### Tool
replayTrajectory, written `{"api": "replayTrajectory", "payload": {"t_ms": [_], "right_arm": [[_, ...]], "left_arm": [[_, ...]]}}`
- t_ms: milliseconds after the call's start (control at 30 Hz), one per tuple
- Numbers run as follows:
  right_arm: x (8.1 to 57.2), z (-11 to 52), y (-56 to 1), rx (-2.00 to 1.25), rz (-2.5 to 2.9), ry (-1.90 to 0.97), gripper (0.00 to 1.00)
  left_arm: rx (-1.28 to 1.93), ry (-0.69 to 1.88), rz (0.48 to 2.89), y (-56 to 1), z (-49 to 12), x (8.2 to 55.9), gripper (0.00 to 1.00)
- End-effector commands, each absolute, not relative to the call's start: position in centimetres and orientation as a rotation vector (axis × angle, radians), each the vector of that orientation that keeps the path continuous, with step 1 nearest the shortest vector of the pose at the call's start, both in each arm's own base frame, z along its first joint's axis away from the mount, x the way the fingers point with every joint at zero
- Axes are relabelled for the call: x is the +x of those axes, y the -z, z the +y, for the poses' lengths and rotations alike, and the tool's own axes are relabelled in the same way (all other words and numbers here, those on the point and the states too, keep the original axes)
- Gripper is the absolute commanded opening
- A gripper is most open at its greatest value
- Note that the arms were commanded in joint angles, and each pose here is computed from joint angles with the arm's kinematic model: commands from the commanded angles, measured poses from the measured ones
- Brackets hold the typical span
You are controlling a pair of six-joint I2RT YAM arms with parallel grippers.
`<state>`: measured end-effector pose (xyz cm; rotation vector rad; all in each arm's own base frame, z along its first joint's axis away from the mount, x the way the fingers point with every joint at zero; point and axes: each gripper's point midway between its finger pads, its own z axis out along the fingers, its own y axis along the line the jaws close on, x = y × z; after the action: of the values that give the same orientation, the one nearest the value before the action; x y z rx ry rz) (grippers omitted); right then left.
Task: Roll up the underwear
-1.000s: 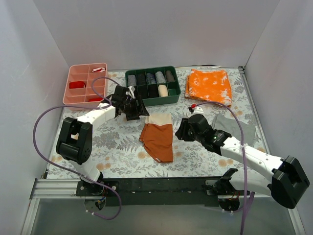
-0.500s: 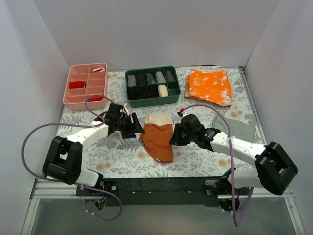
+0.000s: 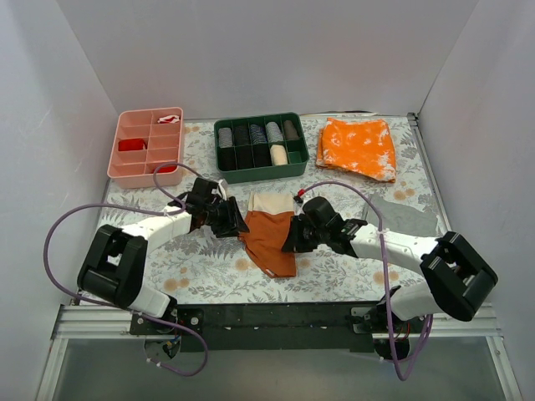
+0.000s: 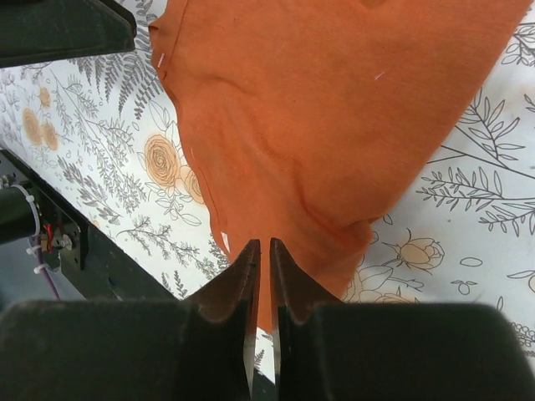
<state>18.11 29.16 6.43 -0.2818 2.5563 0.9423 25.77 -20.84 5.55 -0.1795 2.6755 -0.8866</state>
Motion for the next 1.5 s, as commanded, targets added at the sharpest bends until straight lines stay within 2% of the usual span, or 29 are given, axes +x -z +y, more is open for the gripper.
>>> {"api": "replayTrajectory", "payload": {"t_ms": [0, 300, 400, 533, 567, 600, 900, 1467], "right_arm": [[18.5, 30.6, -7.6, -0.317, 2.504, -1.010, 0.16], [18.2, 30.5, -6.8, -0.318, 2.530, -1.003, 0.16], [18.0, 30.4, -6.3, -0.310, 2.546, -0.994, 0.15], [17.9, 30.0, -6.0, -0.304, 2.556, -0.975, 0.15], [17.9, 30.0, -6.0, -0.307, 2.555, -0.972, 0.15], [17.9, 29.9, -6.0, -0.301, 2.558, -0.962, 0.15], [18.9, 29.2, -6.8, -0.258, 2.515, -0.907, 0.16], [17.5, 30.4, -5.9, -0.332, 2.581, -0.947, 0.15]], "left_arm": [[-0.128, 0.864, 2.657, -5.3, -21.5, 26.7, 0.42], [-0.121, 0.832, 2.676, -4.7, -22.0, 26.8, 0.31], [-0.118, 0.829, 2.659, -5.1, -22.0, 27.2, 0.23], [-0.109, 0.835, 2.646, -5.8, -22.1, 27.5, 0.09], [-0.107, 0.834, 2.642, -5.9, -22.1, 27.5, 0.01], [-0.102, 0.834, 2.637, -6.1, -22.2, 27.6, 0.00], [-0.119, 0.750, 2.617, -7.0, -20.9, 27.7, 0.00], [-0.194, 0.623, 2.692, -3.4, -19.7, 27.7, 0.00]]}}
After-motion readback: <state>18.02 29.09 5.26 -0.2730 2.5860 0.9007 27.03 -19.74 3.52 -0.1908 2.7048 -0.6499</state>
